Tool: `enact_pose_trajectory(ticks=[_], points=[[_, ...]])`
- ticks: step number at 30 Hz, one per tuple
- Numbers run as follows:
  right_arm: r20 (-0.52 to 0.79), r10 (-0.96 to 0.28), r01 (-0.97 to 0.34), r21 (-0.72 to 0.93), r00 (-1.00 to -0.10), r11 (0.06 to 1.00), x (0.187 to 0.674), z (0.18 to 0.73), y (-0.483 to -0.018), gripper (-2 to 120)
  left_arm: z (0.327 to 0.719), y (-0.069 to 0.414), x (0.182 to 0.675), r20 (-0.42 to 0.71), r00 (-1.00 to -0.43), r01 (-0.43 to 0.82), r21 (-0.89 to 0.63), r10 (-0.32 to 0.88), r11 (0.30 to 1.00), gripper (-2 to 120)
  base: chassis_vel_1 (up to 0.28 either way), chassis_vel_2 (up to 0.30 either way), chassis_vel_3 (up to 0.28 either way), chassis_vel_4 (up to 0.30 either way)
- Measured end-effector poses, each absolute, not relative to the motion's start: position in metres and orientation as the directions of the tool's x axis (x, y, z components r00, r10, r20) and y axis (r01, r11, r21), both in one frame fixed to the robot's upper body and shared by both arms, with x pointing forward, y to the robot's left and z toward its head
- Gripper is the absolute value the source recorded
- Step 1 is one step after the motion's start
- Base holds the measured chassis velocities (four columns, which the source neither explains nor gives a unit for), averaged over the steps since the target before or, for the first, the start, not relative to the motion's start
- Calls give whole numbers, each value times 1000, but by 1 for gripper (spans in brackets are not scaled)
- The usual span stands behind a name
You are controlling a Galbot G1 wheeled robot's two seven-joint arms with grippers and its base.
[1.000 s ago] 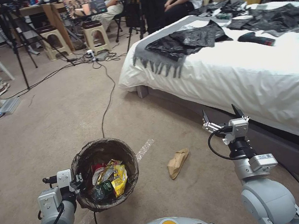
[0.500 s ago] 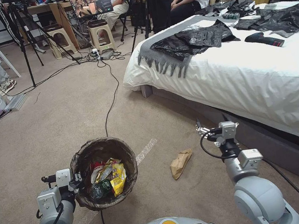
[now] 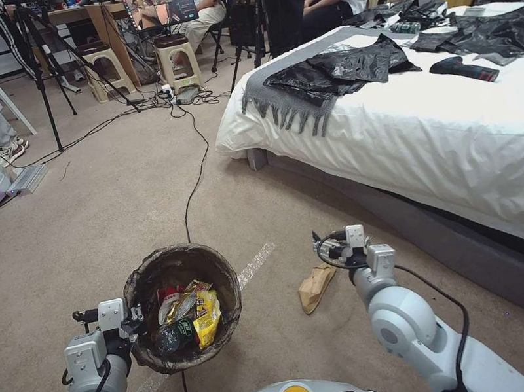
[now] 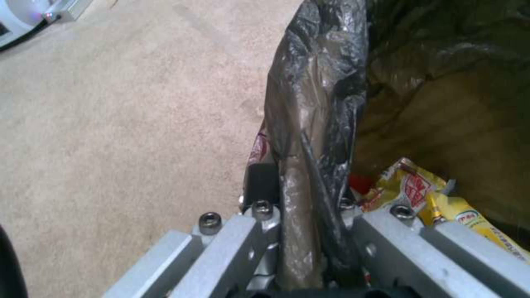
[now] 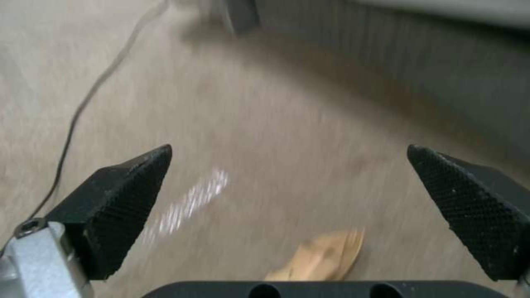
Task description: Pick up the trash bin, then pick up the garbage from the floor and place it into the trash bin.
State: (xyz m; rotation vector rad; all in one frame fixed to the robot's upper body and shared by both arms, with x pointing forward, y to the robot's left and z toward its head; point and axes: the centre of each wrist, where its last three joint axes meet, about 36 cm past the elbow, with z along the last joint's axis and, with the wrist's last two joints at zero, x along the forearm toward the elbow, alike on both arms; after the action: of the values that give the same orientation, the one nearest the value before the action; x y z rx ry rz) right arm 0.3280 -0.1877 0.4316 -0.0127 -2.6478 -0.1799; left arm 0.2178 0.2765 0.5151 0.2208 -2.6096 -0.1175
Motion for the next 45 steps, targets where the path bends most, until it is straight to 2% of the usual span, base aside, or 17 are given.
enact_pose_trajectory(ticks=[6,21,45], points=[[599,-13,93,146,-801,985,340,407,-179,100,516,277,218,484,-859,-121,128,-168,984,3,0,0,0,0],[742,33,187,125,-669,974,388,374,-146,100,516,278,219,476,-863,-126,118,-168,985,3,0,0,0,0],[817,119,268,44,-564,962,420,323,-135,100,517,277,221,470,-867,-136,101,-168,986,3,0,0,0,0]])
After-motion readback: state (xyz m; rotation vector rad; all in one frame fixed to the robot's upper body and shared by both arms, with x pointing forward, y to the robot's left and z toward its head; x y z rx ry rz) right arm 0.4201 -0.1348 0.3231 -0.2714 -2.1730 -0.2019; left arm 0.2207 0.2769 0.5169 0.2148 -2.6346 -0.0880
